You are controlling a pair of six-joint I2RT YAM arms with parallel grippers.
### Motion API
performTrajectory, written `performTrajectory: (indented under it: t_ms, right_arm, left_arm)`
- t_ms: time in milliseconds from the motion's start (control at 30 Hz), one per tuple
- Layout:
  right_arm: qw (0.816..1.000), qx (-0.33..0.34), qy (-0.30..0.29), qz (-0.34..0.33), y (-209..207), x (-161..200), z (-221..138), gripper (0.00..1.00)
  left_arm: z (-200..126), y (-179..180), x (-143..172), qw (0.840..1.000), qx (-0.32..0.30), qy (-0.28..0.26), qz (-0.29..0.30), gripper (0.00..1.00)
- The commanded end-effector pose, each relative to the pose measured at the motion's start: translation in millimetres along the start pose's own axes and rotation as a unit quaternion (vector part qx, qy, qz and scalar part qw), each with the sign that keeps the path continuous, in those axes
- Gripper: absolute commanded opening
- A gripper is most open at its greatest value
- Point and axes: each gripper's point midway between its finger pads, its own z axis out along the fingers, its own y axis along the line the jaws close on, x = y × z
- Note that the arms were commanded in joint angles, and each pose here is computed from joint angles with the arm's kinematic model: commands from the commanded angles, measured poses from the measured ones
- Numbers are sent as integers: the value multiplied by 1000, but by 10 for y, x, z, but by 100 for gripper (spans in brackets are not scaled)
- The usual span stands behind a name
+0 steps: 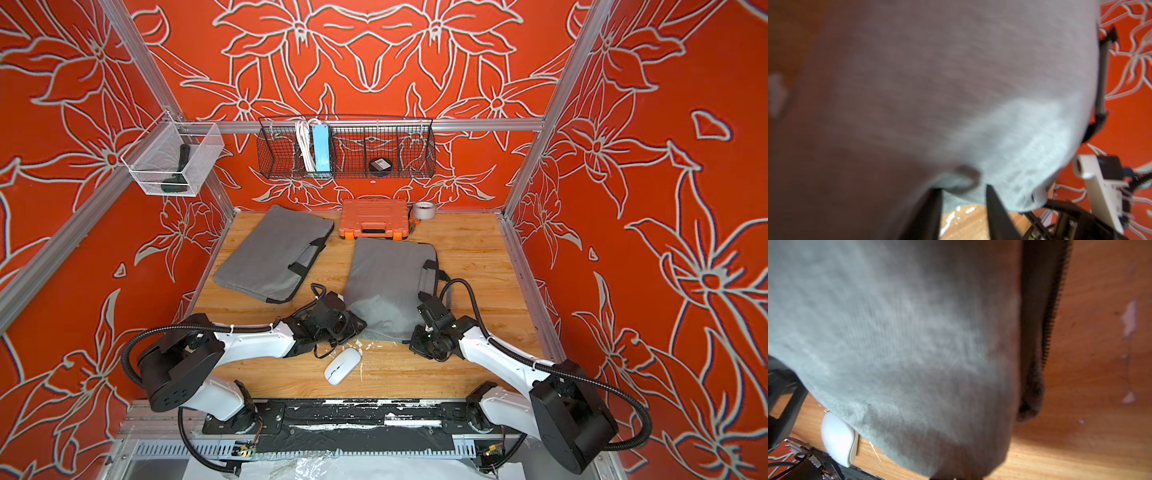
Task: Put the mouse into the laptop bag
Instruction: Unzip the zipper on the zippered laptop bag.
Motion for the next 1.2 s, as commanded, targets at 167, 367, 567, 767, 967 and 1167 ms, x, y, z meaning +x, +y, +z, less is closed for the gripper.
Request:
performTrajectory:
  t_ms: [167, 367, 567, 767, 967, 1167]
  right_arm:
    - [999, -5, -6, -52, 204, 55, 48, 0]
    - [996, -28, 9, -89, 549, 143, 154, 0]
    - [994, -8, -15, -104, 638, 31, 66, 0]
    - [991, 77, -82, -77, 257, -153, -200, 0]
    - [992, 45, -86, -80, 211, -85, -301, 0]
    - [993, 15, -75, -95, 211, 15, -273, 0]
  left_arm:
    - [140, -40, -225, 999, -8, -33, 6, 0]
    - [104, -102, -214, 999, 4, -34, 5, 0]
    - [-11, -131, -221, 999, 4, -46, 11, 0]
    - [-198, -204, -125, 998, 26, -52, 11, 33]
    - [-259, -643, 388, 996, 84, -8, 41, 66]
    - [-53, -768, 832, 993, 106, 44, 31, 72]
